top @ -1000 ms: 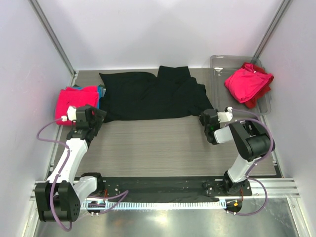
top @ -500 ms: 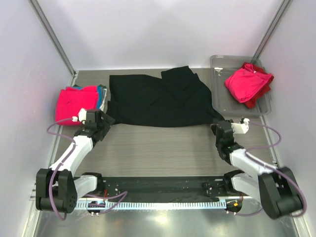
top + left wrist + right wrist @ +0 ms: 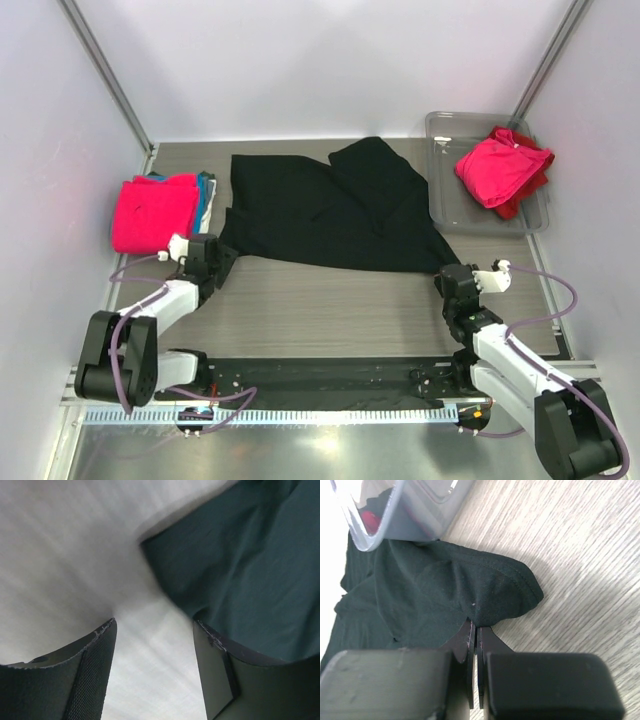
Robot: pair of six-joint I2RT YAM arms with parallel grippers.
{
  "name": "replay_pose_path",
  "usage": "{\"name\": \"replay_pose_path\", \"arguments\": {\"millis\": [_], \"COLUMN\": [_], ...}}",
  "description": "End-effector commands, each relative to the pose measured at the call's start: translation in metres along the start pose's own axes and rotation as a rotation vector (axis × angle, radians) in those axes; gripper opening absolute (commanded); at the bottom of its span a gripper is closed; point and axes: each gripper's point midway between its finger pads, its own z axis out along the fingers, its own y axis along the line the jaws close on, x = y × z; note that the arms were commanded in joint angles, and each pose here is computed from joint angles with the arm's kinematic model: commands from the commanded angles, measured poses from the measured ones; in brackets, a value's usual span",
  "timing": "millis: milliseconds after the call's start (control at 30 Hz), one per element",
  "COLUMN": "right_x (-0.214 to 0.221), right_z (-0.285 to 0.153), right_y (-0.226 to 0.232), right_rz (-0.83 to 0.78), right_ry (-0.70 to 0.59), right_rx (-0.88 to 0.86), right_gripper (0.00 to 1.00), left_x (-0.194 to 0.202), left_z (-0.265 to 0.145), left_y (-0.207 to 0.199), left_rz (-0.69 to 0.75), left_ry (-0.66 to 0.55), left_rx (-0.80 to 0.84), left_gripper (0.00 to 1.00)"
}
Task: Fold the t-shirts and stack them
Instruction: Fold the tshirt
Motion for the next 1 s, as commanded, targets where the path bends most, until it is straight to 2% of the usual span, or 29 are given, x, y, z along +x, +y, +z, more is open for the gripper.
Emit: {"name": "replay_pose_path", "arguments": {"millis": [0,200,300,333,433,500,533,633,700,733,800,833,967], "right_x": [-0.009,-0.01,-0.012,-0.012,-0.015,-0.014,-0.015,-0.024,-0.028,-0.038,-0.048,-0.063,-0.071], "right_z": [0.004,0.003,0.002,0.002,0.003,0.004,0.004,0.003,0.001,-0.001,-0.007,-0.013,-0.022], "right_y": [-0.003,0.002,0.004,0.003,0.007,0.006,0.012,0.034,0.047,0.069,0.084,0.109,0.117], "right_rz": [0.012,0.02,0.032,0.032,0.018,-0.024,-0.046,-0.066,-0.079,-0.07,-0.089,-0.078,-0.124], "right_ry": [-0.053,-0.052,-0.057,-0.06,-0.065,-0.054,-0.04,-0.035,-0.022,-0.032,-0.027,-0.043,-0.012], "right_rx": [0.022,0.008,-0.001,0.0,0.001,0.03,0.041,0.04,0.035,0.007,0.014,-0.018,0.027], "right_gripper": [0.01,0.01,0.01,0.01,0.01,0.01,0.01,0.01,0.01,0.01,0.01,0.01,0.01], "left_x": [-0.018,-0.012,-0.007,-0.007,-0.01,-0.021,-0.031,-0.059,-0.071,-0.08,-0.097,-0.103,-0.121], "left_z": [0.015,0.041,0.049,0.05,0.054,0.048,0.043,0.024,0.009,-0.001,-0.02,-0.029,-0.066], "left_y": [-0.019,-0.012,0.0,0.002,0.003,-0.004,0.001,-0.014,-0.024,-0.034,-0.044,-0.048,-0.048], "left_rz": [-0.122,-0.152,-0.163,-0.168,-0.132,-0.032,0.019,0.063,0.114,0.118,0.141,0.144,0.136], "left_ry": [-0.123,-0.122,-0.12,-0.125,-0.139,-0.157,-0.184,-0.266,-0.269,-0.287,-0.314,-0.33,-0.359], "left_rx": [0.091,0.047,-0.001,-0.009,-0.028,-0.053,-0.118,-0.126,-0.159,-0.144,-0.169,-0.169,-0.167], "left_gripper": [0.64,0.61,0.43,0.29,0.0,0.0,0.0,0.0,0.0,0.0,0.0,0.0,0.0]}}
